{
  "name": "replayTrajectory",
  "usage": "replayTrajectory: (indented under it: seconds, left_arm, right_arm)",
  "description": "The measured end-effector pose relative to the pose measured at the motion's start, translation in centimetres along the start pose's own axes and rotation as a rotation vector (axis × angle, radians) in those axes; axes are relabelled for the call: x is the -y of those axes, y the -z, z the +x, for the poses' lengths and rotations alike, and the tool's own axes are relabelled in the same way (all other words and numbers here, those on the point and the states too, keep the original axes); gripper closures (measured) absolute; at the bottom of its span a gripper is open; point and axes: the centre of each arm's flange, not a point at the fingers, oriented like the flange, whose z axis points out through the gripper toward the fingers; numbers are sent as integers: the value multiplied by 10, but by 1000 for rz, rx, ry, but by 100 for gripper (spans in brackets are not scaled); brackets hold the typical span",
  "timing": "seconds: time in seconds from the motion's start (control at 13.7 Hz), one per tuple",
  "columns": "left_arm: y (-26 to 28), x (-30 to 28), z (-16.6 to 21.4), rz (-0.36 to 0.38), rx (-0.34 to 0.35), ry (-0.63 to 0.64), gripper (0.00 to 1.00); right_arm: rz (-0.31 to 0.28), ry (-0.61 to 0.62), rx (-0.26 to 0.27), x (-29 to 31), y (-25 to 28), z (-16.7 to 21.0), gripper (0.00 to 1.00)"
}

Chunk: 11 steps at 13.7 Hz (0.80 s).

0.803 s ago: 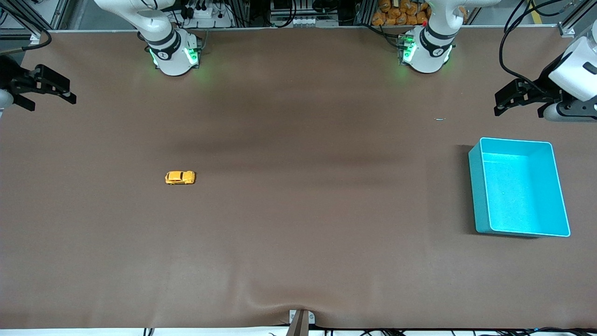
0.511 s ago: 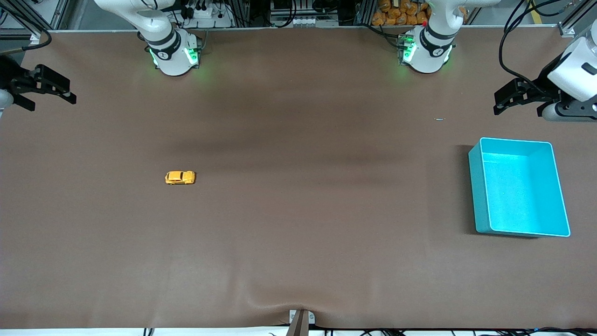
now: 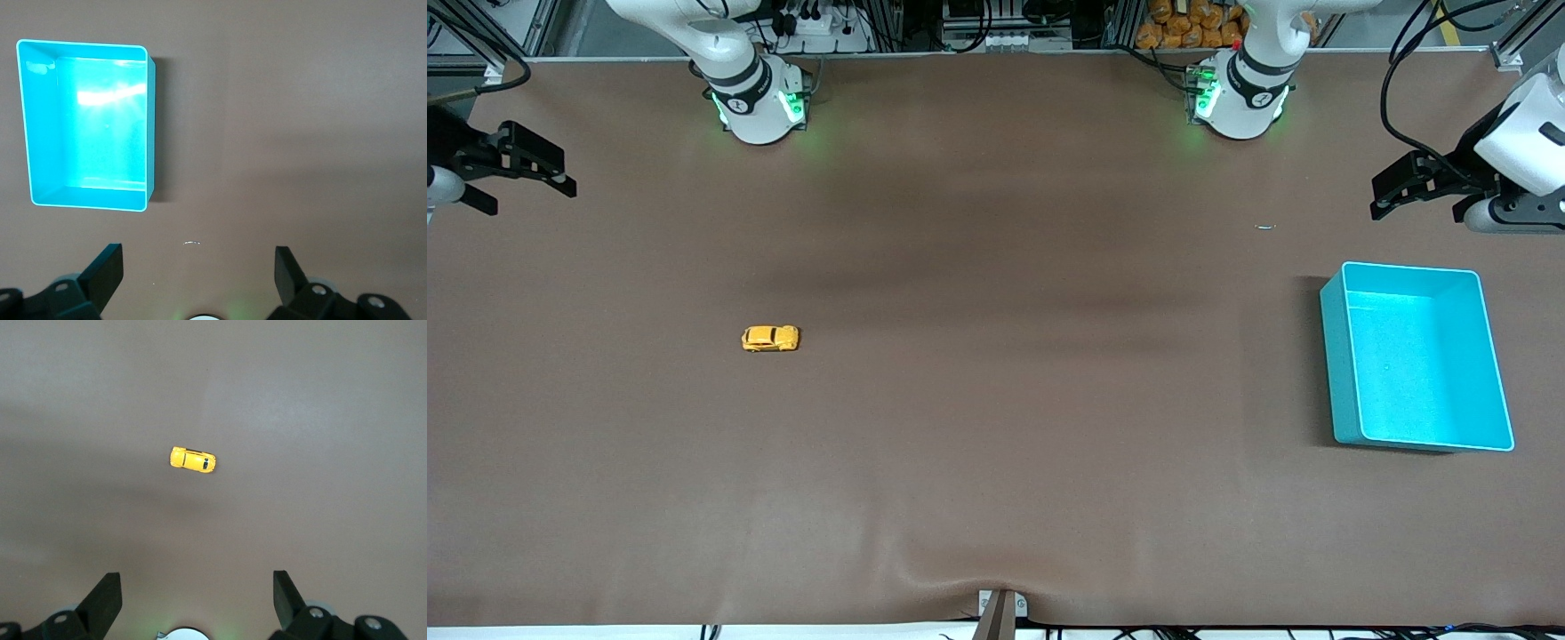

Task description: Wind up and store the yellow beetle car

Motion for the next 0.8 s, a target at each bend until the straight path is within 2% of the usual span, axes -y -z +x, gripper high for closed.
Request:
replayTrajectory:
  seconds: [0.22,0.29,0.58,0.8]
  left_arm:
    - [0,0,0,0,0,0,0]
    - [0,0,0,0,-1,0,0]
    - [0,0,0,0,-4,4,0]
    - [1,0,0,0,-5,3,0]
  right_arm:
    - [-11,39,-29,-1,-28,18,0]
    - [-15,88,-35,1,-41,24,0]
    - [-30,450,-36,1,-105,43,0]
    - [-57,718,-52,-7,-179,54,0]
